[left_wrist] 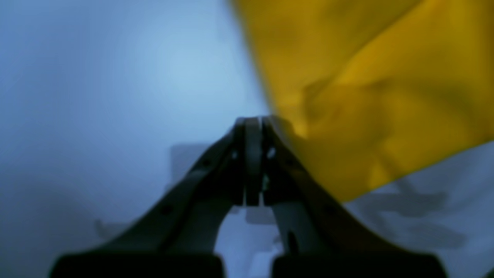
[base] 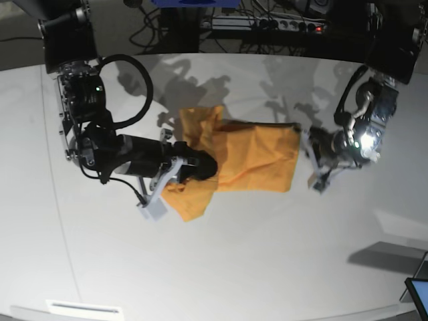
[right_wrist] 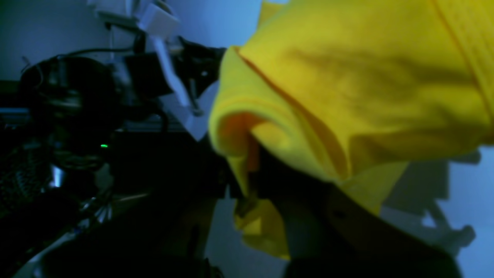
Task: Fold the T-shirt properly
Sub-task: 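Lift the shirt with both grippers and fold it toward the left gripper, then carry the held shirt end with the right gripper over onto the left gripper's side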
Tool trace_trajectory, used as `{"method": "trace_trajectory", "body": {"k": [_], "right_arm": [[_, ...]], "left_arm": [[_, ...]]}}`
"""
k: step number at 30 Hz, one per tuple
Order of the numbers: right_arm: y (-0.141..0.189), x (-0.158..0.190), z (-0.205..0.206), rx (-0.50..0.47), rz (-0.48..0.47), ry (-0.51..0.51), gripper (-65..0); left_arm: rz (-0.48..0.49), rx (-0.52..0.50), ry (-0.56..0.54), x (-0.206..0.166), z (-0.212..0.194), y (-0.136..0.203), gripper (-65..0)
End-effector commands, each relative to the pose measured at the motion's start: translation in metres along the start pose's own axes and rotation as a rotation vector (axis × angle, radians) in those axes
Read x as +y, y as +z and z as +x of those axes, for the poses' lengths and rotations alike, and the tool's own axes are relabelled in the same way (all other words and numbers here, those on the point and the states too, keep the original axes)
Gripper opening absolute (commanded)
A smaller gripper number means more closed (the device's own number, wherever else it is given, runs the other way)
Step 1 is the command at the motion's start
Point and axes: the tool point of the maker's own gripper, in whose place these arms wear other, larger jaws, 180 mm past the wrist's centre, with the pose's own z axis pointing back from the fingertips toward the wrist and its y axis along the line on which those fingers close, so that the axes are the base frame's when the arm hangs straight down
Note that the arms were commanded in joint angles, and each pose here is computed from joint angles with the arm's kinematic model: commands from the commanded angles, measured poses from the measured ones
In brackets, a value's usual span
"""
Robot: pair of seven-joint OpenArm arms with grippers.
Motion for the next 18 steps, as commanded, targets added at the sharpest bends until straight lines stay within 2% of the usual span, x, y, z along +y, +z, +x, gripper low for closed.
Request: {"method": "trace_trajectory", "body": {"k": [1, 6, 12, 14, 18], "right_arm": [[0.003, 0.013, 0.012, -0.033, 0.037, 0.027, -64.7], [0.003, 0.014, 0.013, -0.035, 0.04, 0.025, -64.7], [-0.006, 0.029, 0.011, -0.032, 0.063, -0.068, -64.7], [-0.007, 0.038, 0.014, -0.04, 0.081, -0.059, -64.7], [-0.017, 0.053, 0.004, 0.005, 0.107, -0.023, -64.7]], "left_arm": [[0.039, -0.006, -0.023, 0.01, 0.0, 0.003, -65.0], [0.095, 0.027, -0.072, 0.005, -0.013, -0.005, -65.0], [0.066, 0.002, -0.061, -0.009, -0.003, -0.009, -65.0], [0.06, -0.009, -0.062, -0.013, 0.001, -0.008, -65.0], [0.049, -0.018, -0.059, -0.018, 0.004, -0.01, -65.0]]}}
